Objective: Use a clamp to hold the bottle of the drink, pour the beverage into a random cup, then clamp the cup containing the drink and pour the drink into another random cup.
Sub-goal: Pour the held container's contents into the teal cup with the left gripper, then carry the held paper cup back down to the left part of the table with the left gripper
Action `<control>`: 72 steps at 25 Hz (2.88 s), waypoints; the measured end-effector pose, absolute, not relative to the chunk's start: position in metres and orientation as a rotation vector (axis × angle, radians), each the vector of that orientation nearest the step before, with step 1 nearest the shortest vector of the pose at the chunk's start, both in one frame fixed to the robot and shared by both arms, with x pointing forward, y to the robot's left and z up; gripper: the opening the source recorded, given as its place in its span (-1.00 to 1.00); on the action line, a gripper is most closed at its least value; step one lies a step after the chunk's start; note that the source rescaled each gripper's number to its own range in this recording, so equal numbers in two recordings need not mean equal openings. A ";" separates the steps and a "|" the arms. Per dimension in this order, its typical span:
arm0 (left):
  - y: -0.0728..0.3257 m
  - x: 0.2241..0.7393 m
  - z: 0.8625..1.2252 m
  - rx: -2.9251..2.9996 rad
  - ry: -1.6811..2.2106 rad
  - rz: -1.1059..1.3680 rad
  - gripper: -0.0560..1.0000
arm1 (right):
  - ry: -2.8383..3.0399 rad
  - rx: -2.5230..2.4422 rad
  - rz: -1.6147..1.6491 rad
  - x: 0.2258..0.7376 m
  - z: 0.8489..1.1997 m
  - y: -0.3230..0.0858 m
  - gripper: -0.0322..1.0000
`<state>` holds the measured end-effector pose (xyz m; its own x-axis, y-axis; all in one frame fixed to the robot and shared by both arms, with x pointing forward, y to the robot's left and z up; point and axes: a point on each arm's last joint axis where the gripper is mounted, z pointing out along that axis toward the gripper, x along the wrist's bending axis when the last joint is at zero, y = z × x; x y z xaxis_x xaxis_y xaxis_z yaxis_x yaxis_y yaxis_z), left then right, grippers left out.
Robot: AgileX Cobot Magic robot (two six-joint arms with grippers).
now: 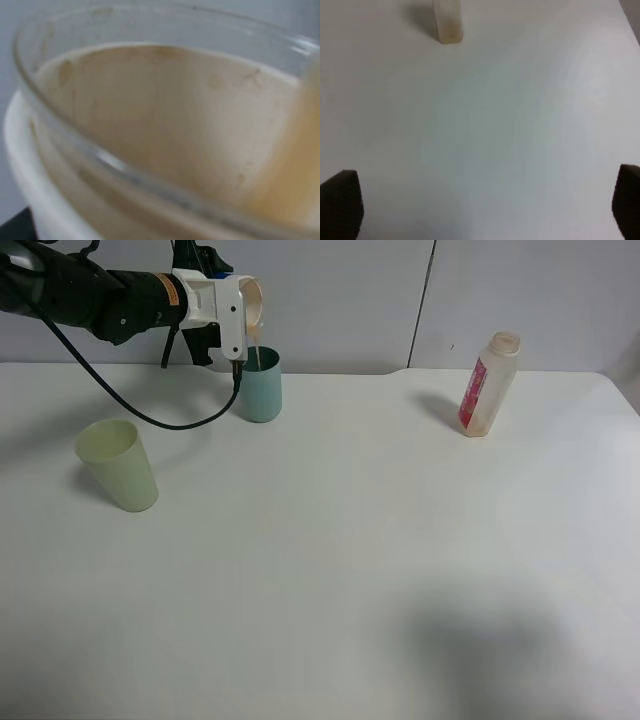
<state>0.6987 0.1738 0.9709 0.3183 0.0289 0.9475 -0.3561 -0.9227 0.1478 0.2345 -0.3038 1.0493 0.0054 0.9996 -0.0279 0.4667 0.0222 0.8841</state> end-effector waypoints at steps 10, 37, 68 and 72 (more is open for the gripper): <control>0.174 0.699 0.971 2.268 -0.331 1.652 -0.89 | 1.559 1.541 0.911 0.235 1.049 -0.304 1.00; 0.174 0.699 0.971 2.278 -0.396 1.678 -0.89 | 1.559 1.541 0.911 0.235 1.049 -0.304 1.00; 0.191 0.702 0.979 2.087 0.510 1.474 -0.89 | 1.559 1.541 0.911 0.235 1.049 -0.304 1.00; 0.192 0.700 0.992 2.024 0.591 1.439 -0.89 | 1.559 1.541 0.911 0.235 1.049 -0.304 1.00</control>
